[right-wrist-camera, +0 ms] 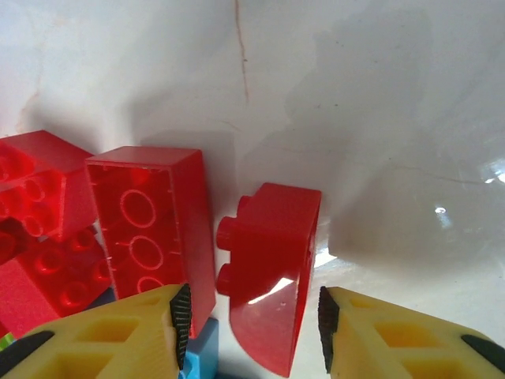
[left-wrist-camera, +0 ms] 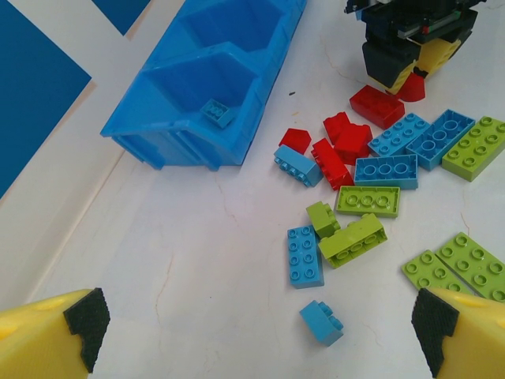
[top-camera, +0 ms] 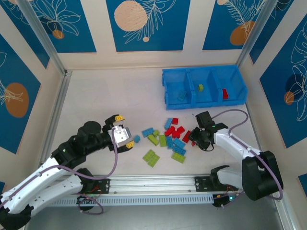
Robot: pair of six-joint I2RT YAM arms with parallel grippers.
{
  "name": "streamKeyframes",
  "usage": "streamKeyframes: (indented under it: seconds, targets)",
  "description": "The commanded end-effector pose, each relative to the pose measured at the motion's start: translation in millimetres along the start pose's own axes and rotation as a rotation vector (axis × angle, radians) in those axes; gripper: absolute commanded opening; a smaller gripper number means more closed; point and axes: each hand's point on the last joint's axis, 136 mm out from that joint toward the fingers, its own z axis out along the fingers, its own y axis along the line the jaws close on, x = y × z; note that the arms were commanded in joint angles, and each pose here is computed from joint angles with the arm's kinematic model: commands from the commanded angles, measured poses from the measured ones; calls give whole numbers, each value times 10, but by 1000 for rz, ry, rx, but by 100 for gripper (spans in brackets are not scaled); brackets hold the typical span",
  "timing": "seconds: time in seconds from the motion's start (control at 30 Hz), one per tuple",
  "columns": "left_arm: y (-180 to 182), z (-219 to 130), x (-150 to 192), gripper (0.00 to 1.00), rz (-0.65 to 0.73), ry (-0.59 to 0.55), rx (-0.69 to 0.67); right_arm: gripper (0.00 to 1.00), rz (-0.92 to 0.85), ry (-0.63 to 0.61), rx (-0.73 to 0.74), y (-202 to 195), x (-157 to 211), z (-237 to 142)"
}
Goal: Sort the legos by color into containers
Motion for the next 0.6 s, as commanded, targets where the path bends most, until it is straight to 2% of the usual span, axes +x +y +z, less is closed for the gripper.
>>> streamKeyframes:
  seconds: [0.0, 0.17, 0.33, 0.47, 0.57]
  targets:
    - [6, -18, -15, 100, 5, -13, 2, 43, 13, -11, 43, -32, -59, 8]
    - [7, -18, -7, 100, 5, -10, 0, 37, 30, -2, 105, -145, -39, 71]
    - [2, -9, -3, 100, 5, -8, 3, 25, 40, -40, 41, -59, -70, -45]
    - [4, -10, -9, 100, 5, -10, 2, 22, 18, -183, -60, 117, -271, -513]
    - [0, -8, -18, 100, 6, -14, 5, 21, 15, -321, -125, 245, -609, -943]
